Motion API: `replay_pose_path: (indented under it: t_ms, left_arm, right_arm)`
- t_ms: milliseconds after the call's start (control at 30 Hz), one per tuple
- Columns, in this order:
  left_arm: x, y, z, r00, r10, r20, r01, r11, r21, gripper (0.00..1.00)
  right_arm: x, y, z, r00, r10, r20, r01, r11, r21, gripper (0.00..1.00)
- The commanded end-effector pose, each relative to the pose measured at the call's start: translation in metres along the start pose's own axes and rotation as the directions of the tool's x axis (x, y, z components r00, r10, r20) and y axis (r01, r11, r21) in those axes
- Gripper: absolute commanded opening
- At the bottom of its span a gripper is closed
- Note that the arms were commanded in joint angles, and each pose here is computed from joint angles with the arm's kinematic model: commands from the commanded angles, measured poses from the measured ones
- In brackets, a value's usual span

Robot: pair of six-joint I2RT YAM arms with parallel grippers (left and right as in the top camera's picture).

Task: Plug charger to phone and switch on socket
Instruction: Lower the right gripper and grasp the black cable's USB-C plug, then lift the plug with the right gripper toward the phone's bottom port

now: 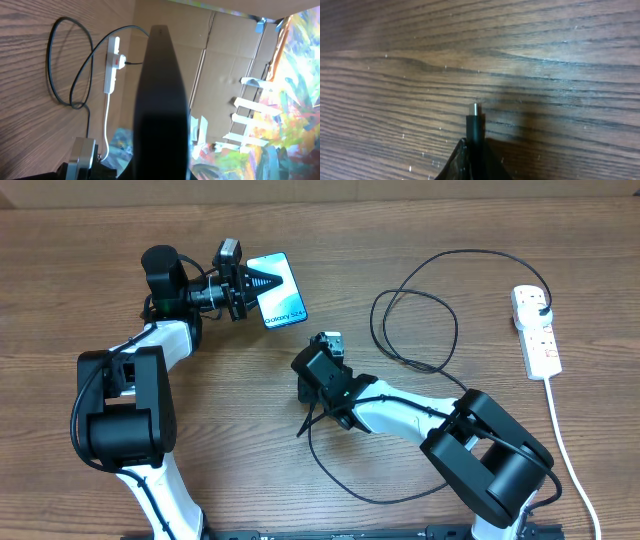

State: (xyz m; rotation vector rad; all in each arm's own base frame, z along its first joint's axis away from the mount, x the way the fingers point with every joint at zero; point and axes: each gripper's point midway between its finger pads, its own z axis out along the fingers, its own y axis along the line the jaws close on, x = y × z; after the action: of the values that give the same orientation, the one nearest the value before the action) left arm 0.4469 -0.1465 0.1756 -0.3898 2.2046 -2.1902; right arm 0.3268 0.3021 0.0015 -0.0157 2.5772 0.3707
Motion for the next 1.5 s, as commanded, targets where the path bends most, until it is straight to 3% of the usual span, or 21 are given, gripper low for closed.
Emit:
replay_pose_path:
  t_ms: [0,300,467,767,1267,1467]
  left_arm:
    - [0.005,-0.014,0.003,0.997,0.07,-0.034,-0.07,0.998,0.006,0.04]
    - [0.006,-0.014,0.003,0.991,0.127,-0.04,-0.127,0.992,0.008,0.04]
    - [0.007,-0.013,0.003,0.979,0.201,-0.042,-0.201,0.98,0.011,0.04]
    - [0.013,-0.013,0.002,0.937,0.342,-0.077,-0.34,0.94,0.029,0.04]
    - [-0.004,-0.013,0.012,0.942,0.335,0.025,-0.335,0.942,-0.006,0.04]
    - [-0.009,-0.011,0.029,0.976,0.208,0.068,-0.207,0.978,-0.02,0.05]
  right_arm:
    - [0.007,0.002,0.005,0.999,0.004,-0.038,-0.004,1.0,-0.006,0.04]
    - [-0.016,0.006,-0.025,0.988,0.034,-0.152,-0.038,0.999,-0.025,0.04]
    - [-0.028,0.038,-0.066,0.973,-0.093,-0.212,0.026,0.954,-0.3,0.04]
    - [-0.032,0.056,-0.115,0.932,-0.259,-0.254,0.035,0.761,-0.647,0.04]
    - [-0.063,-0.007,-0.142,0.948,-0.148,-0.283,-0.162,0.541,-0.825,0.04]
    - [-0.075,-0.032,-0.152,0.947,-0.079,-0.311,-0.237,0.484,-0.843,0.04]
